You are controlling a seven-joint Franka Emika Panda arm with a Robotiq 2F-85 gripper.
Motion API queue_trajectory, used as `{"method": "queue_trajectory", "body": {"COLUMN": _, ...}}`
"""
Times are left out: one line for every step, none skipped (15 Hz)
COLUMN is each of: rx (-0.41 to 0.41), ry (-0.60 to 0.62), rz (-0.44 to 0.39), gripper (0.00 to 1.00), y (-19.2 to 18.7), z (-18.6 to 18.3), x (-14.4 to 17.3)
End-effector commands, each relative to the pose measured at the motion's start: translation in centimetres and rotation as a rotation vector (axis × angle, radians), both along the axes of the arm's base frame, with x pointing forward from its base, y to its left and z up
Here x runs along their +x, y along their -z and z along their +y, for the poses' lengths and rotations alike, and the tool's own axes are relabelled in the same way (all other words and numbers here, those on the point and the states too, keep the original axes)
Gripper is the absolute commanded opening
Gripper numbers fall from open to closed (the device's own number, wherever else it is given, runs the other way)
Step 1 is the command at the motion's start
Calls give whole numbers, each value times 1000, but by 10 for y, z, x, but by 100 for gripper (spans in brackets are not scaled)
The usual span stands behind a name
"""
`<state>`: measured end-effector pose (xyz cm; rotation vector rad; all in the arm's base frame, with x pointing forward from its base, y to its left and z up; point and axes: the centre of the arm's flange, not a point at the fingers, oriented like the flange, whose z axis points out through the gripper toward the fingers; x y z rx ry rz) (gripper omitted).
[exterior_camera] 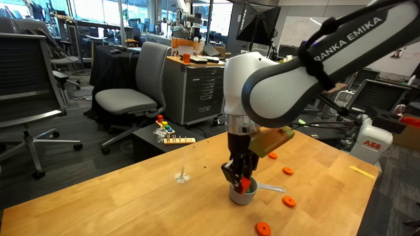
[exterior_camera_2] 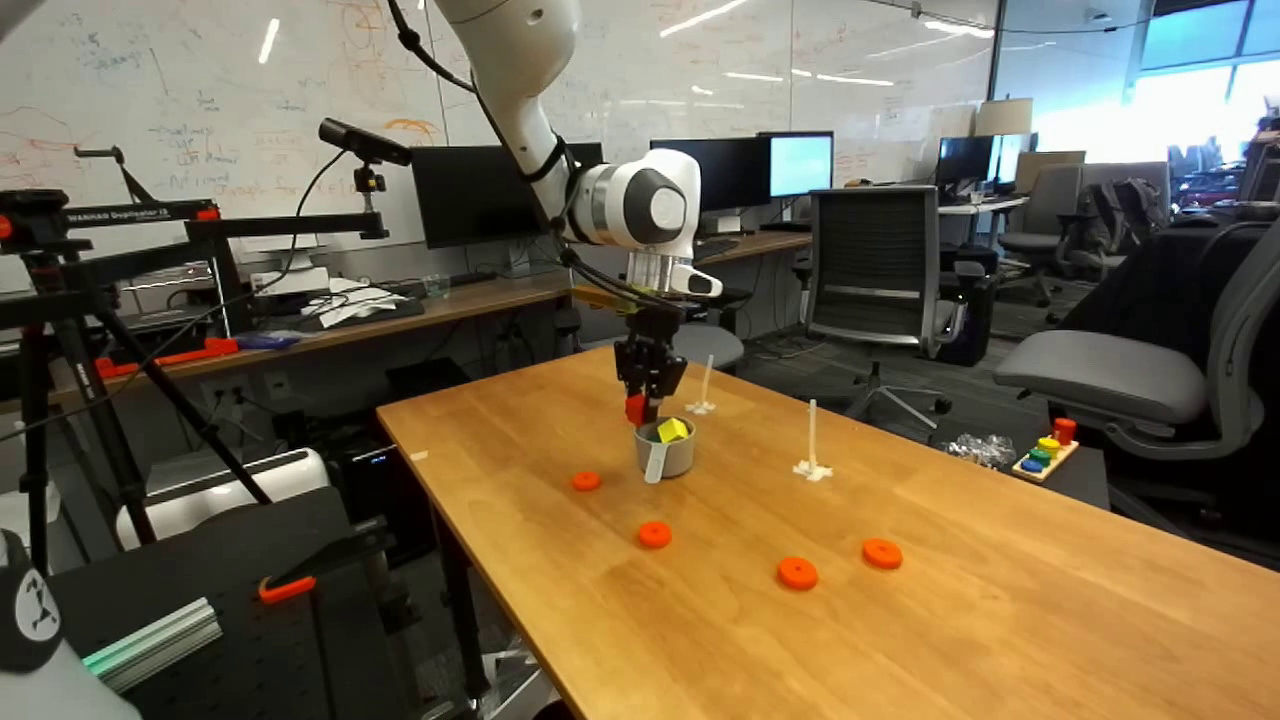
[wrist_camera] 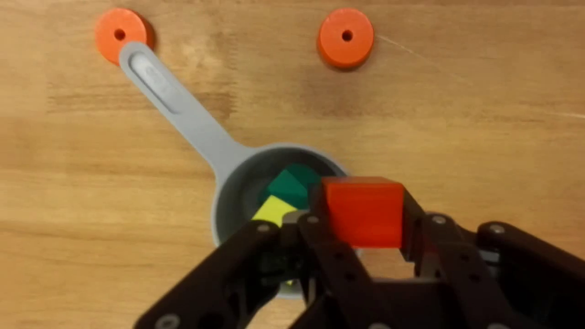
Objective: Put the blocks in the cup
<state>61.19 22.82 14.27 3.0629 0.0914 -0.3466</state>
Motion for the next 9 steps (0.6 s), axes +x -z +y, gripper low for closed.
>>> {"method": "queue_trajectory", "body": {"rx": -11, "ry": 29, "rz": -23, "gripper": 12, "y": -17, "z": -27, "x": -44}}
{"method": "queue_trajectory", "body": {"rx": -13, "ry": 33, "rz": -30, "gripper": 12, "y": -17, "z": -31, "x": -47}}
{"method": "queue_trajectory", "body": {"rx": -10, "ry": 38, "rz": -34, "gripper": 12, "y": -18, "z": -35, "x": -47}}
{"method": "queue_trajectory", "body": {"rx": -13, "ry": 43, "rz": -40, "gripper": 12, "y": -18, "z": -39, "x": -47}}
{"method": "queue_trajectory", "body": {"rx": -12, "ry": 47, "rz": -46, "gripper": 12, "y": -21, "z": -42, "x": -47}}
{"method": "queue_trajectory", "body": {"rx": -12, "ry": 50, "rz": -54, "gripper": 12, "y": -23, "z": -45, "x": -46}}
{"method": "queue_trajectory", "body": {"rx": -12, "ry": 53, "rz": -62, "gripper": 12, "y": -26, "z": -47, "x": -45}}
{"method": "queue_trajectory", "body": {"rx": -13, "ry": 54, "rz": -67, "gripper": 12, "y": -27, "z": -48, "x": -44}}
{"method": "queue_trajectory", "body": {"rx": -11, "ry": 55, "rz": -73, "gripper": 12, "y": -29, "z": -49, "x": -42}}
